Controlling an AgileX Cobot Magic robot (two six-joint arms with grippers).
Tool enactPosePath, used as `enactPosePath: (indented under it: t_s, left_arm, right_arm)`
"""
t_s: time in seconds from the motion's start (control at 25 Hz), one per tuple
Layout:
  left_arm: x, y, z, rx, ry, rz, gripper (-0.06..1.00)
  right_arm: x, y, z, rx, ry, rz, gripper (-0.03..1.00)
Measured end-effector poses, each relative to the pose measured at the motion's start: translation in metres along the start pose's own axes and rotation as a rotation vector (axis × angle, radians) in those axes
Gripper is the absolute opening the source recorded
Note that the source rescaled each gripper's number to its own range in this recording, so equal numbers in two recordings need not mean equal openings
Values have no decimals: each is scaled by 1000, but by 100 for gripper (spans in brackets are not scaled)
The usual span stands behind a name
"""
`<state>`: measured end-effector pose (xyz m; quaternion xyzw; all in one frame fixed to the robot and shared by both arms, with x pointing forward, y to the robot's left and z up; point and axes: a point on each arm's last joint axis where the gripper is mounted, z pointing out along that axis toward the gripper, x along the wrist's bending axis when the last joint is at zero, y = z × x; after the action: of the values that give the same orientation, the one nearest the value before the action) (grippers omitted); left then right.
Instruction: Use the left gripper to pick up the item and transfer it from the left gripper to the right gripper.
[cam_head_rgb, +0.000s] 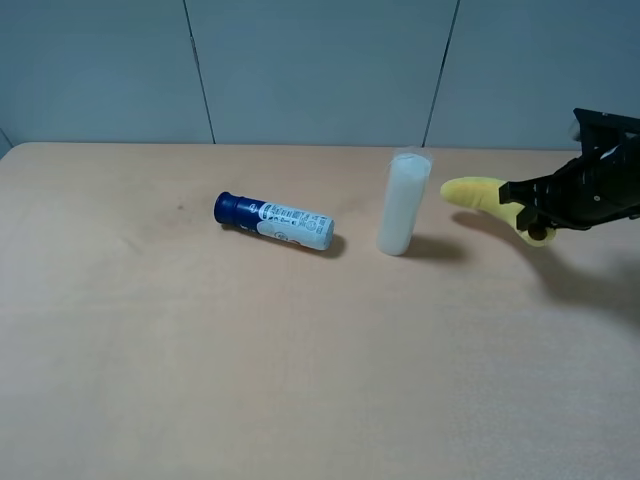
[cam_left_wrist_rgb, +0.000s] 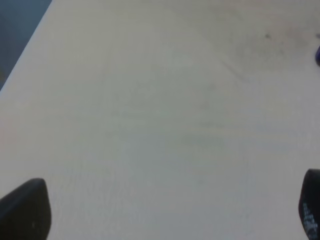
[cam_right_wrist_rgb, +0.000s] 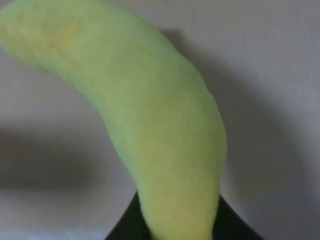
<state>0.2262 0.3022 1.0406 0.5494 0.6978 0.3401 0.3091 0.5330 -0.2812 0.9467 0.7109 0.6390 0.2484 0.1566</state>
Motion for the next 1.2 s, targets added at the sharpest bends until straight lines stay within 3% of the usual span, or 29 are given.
enactPosePath:
  t_s: [0.36, 0.72, 0.8, 0.88, 0.92, 1.04, 1.2]
  left_arm:
    - [0, 0, 0, 0, 0, 0, 100]
    - [0, 0, 0, 0, 1, 0, 100]
    - [0, 0, 0, 0, 1, 0, 100]
    - [0, 0, 0, 0, 1, 0, 100]
    - [0, 0, 0, 0, 1, 0, 100]
    - [0, 0, 0, 0, 1, 0, 100]
    - [0, 0, 0, 0, 1, -1, 100]
  right_arm:
    - [16, -50, 11, -62, -9, -6, 3]
    - [8, -71, 11, -107, -44, 19, 4]
    - [8, -71, 11, -112, -45, 20, 26]
    - [8, -71, 11, -115, -45, 19, 69]
    - [8, -70, 11, -116, -45, 18, 82]
    - [8, -70, 11, -116, -46, 16, 95]
    - [8, -70, 11, -119, -44, 16, 99]
